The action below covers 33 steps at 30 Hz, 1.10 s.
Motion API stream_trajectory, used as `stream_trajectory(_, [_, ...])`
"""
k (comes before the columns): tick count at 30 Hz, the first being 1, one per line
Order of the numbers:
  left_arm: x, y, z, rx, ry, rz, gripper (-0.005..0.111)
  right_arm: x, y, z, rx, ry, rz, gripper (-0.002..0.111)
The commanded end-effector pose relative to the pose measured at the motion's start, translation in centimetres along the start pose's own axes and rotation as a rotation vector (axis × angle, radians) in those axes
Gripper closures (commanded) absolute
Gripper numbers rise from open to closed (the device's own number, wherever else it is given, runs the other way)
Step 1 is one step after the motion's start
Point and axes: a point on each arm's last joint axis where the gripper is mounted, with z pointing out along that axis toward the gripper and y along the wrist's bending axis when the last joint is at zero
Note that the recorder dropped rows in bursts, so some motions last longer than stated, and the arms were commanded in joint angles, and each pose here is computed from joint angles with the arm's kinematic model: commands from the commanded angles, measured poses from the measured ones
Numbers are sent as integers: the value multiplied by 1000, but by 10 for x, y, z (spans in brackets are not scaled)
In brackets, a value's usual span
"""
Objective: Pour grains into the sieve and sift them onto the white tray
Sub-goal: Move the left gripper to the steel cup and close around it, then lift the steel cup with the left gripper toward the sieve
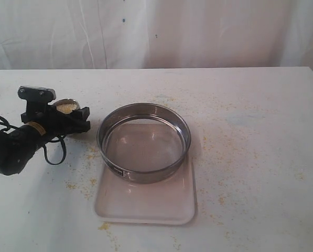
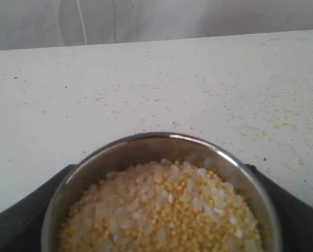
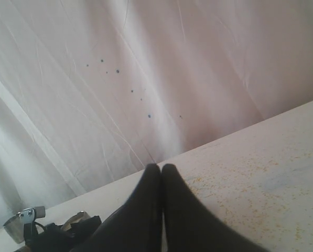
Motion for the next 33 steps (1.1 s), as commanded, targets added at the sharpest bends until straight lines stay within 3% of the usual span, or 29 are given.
stream_trajectory(1, [2, -3, -8, 19, 31, -16, 107, 0, 0, -1, -5, -11, -2, 108])
stream_trajectory(9, [-15, -5, -23, 13, 30, 23, 107, 0, 0, -1, -5, -11, -2, 108])
stream_trajectory(22, [-14, -6, -30, 23, 2, 39, 107, 0, 0, -1, -5, -11, -2, 108])
stream_trajectory(33, [-64, -12, -49, 40, -54, 88, 107, 0, 0, -1, -5, -11, -2, 108])
